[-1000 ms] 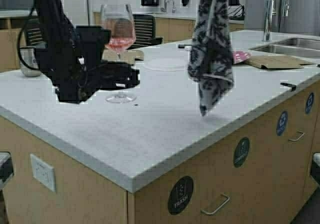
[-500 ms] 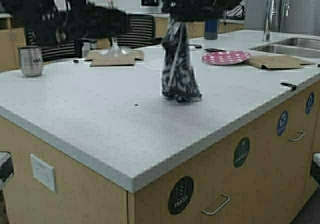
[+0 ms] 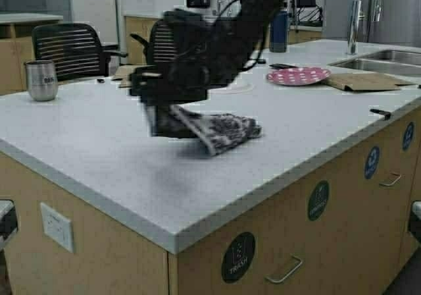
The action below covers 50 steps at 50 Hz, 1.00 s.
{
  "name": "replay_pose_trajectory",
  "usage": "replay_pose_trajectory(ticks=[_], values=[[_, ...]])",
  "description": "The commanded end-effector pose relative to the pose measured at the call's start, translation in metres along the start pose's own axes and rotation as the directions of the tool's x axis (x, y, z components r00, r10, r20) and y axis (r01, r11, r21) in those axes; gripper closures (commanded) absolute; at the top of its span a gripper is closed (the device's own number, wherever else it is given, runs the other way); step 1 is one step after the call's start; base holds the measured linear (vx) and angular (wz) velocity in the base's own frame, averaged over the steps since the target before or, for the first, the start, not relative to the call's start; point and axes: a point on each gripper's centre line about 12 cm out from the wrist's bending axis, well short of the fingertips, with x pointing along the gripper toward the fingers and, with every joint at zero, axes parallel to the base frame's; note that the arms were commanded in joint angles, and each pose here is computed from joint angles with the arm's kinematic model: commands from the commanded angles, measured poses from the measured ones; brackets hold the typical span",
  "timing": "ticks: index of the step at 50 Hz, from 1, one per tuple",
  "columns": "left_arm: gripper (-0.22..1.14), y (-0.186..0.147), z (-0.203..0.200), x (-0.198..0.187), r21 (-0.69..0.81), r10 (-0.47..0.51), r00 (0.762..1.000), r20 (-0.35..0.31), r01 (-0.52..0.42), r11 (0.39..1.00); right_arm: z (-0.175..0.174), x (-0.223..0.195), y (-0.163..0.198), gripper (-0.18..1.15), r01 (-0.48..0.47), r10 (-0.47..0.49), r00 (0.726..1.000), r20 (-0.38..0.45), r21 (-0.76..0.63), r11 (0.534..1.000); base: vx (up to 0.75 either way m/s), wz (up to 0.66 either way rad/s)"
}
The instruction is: Get the cloth and wipe up the spill under the wine glass
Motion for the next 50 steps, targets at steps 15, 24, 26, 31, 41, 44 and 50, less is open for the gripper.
replay_pose_trajectory(ticks=[15, 24, 26, 31, 41, 44, 50], values=[[0.65, 0.001, -0.001, 0.013, 0.004, 0.004, 1.000, 0.009, -0.004, 1.000, 0.023, -0.017, -0.021, 0.91, 0.043, -0.043, 0.999, -0.001, -0.011, 0.999, 0.00, 0.00], [0.65, 0.002, -0.030, 0.020, 0.006, 0.005, 1.000, -0.020, -0.005, 1.000, 0.004, -0.052, -0.112, 0.91, 0.221, -0.218, 0.974, -0.069, 0.043, 0.974, 0.00, 0.01], [0.65, 0.002, -0.038, 0.022, 0.005, 0.005, 1.000, -0.026, -0.005, 1.000, -0.001, -0.057, -0.118, 0.91, 0.234, -0.230, 0.970, -0.081, 0.039, 0.971, 0.00, 0.00], [0.65, 0.003, -0.063, 0.026, 0.007, 0.010, 0.999, -0.046, -0.009, 1.000, -0.006, -0.062, -0.123, 0.91, 0.244, -0.240, 0.966, -0.095, 0.039, 0.969, 0.00, 0.00], [0.65, 0.004, -0.123, 0.031, 0.018, 0.013, 0.997, -0.082, -0.011, 1.000, -0.009, -0.064, -0.124, 0.91, 0.244, -0.241, 0.966, -0.094, 0.021, 0.970, 0.01, -0.02], [0.65, 0.005, -0.139, 0.032, 0.022, 0.012, 0.996, -0.088, -0.010, 1.000, -0.010, -0.065, -0.125, 0.91, 0.246, -0.243, 0.966, -0.093, 0.021, 0.969, 0.00, 0.01], [0.65, 0.005, -0.170, 0.034, 0.030, 0.008, 0.996, -0.093, -0.005, 1.000, -0.012, -0.068, -0.130, 0.91, 0.257, -0.253, 0.963, -0.097, 0.025, 0.966, 0.00, 0.00]])
